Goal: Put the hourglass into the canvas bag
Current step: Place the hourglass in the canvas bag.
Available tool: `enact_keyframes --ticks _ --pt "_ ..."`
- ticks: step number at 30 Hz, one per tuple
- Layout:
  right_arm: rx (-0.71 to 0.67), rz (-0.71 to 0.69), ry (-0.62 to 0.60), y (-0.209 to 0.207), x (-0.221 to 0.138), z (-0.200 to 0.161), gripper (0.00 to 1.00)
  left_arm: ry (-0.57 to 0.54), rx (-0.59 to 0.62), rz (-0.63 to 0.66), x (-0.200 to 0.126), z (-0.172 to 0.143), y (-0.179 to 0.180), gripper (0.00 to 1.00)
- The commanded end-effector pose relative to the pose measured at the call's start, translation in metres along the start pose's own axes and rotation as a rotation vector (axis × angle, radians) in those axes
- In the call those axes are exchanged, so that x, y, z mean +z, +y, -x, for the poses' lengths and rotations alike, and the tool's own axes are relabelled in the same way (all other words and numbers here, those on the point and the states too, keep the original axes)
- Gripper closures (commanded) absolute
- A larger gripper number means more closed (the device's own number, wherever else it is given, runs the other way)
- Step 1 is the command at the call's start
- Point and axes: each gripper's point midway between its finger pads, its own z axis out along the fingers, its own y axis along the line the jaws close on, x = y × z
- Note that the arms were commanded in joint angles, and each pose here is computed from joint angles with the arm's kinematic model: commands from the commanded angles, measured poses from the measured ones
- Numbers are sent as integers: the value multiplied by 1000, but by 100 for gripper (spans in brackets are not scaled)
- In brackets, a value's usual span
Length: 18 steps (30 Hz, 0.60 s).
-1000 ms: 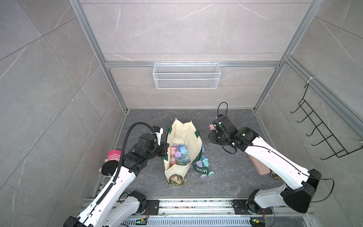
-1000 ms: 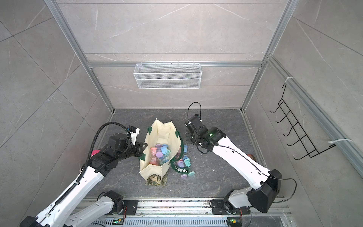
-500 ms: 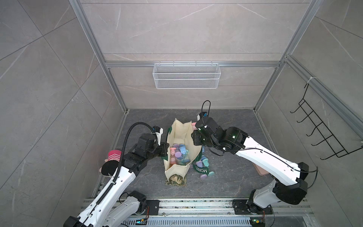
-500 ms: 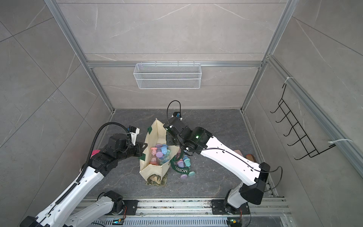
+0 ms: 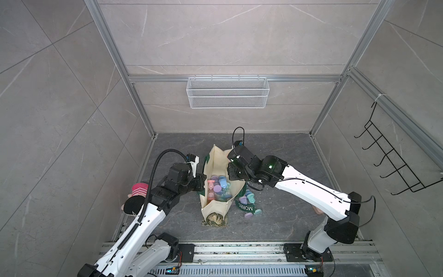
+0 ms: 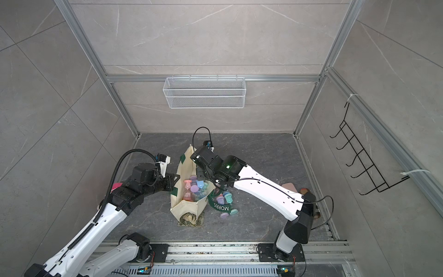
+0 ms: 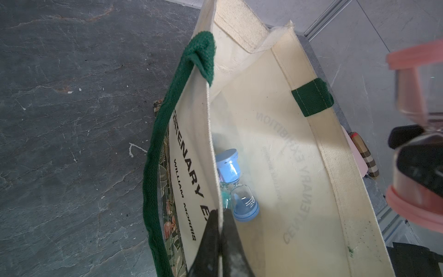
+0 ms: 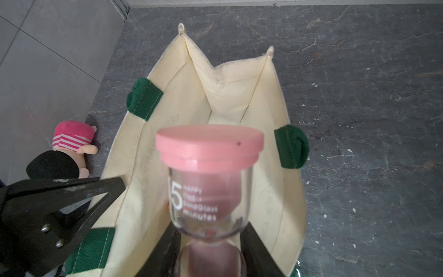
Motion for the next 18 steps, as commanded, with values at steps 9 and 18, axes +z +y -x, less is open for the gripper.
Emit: enact_keyframes --ticks 9,18 --pt "28 13 93 23 48 -19 100 -62 33 -37 -10 12 -10 100" --pt "37 14 176 32 82 -39 100 -69 34 -42 -13 13 -11 100"
